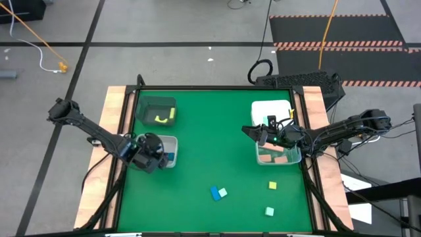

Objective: Sort & place blocks by color
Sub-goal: Put the blue triangular block into the gray bin, then put the small blue rectangular block into the gray bin

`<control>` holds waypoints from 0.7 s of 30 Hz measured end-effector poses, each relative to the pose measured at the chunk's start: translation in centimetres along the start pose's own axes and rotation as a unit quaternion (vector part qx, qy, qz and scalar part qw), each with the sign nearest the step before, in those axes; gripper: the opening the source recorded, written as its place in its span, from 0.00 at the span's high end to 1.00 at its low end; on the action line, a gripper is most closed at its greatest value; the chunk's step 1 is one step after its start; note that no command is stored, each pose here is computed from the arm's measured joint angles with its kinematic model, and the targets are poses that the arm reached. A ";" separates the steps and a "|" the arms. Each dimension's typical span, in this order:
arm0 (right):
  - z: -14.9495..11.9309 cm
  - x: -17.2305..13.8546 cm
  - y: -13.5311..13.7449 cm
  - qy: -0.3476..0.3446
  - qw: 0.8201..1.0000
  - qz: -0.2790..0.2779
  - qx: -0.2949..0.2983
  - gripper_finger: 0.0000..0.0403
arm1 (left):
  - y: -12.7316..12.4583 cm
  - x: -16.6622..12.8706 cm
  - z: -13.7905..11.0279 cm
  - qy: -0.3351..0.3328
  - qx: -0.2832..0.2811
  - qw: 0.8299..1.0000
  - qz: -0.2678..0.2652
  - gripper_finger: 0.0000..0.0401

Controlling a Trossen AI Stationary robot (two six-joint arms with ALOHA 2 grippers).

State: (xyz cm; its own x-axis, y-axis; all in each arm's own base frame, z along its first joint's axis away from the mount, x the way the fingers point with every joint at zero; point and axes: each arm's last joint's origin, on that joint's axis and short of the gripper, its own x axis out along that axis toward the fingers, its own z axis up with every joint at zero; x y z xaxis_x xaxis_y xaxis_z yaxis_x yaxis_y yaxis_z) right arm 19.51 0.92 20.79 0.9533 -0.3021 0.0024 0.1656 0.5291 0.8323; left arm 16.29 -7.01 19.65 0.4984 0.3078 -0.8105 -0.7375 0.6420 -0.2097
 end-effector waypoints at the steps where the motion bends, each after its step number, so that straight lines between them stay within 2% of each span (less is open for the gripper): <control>1: 0.0 0.0 0.0 0.000 1.000 0.000 0.000 0.44 | -0.2 0.0 0.1 -0.009 0.006 1.000 -0.008 0.37; 6: 0.0 0.0 0.0 0.000 1.000 0.000 0.000 0.44 | -1.4 -0.3 0.8 -0.063 0.023 0.997 -0.049 0.39; 11: 0.0 0.0 0.0 0.000 1.000 0.000 0.000 0.44 | -3.0 -0.8 1.8 -0.119 0.040 0.985 -0.115 0.40; 14: 0.0 0.0 0.0 0.000 1.000 0.000 0.000 0.44 | -4.1 -1.3 2.5 -0.158 0.078 0.972 -0.157 0.40; 16: 0.0 0.0 0.0 0.000 1.000 0.000 0.000 0.44 | -5.0 -1.7 3.0 -0.194 0.124 0.955 -0.184 0.40; 19: 0.0 0.0 0.0 0.000 1.000 0.000 0.000 0.44 | -5.9 -1.9 3.3 -0.231 0.186 0.934 -0.199 0.40; 21: 0.0 0.0 0.0 0.000 1.000 0.000 0.000 0.44 | -6.5 -1.9 3.4 -0.246 0.203 0.923 -0.215 0.40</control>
State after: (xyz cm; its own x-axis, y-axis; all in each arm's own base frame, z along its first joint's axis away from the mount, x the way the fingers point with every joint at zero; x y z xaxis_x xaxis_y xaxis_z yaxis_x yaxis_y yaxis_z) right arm 19.52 0.92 20.79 0.9532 -0.3023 0.0024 0.1657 0.5291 0.8322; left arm 21.72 -9.34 24.42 0.9254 0.1818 -0.3325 -0.2426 0.9583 -0.1513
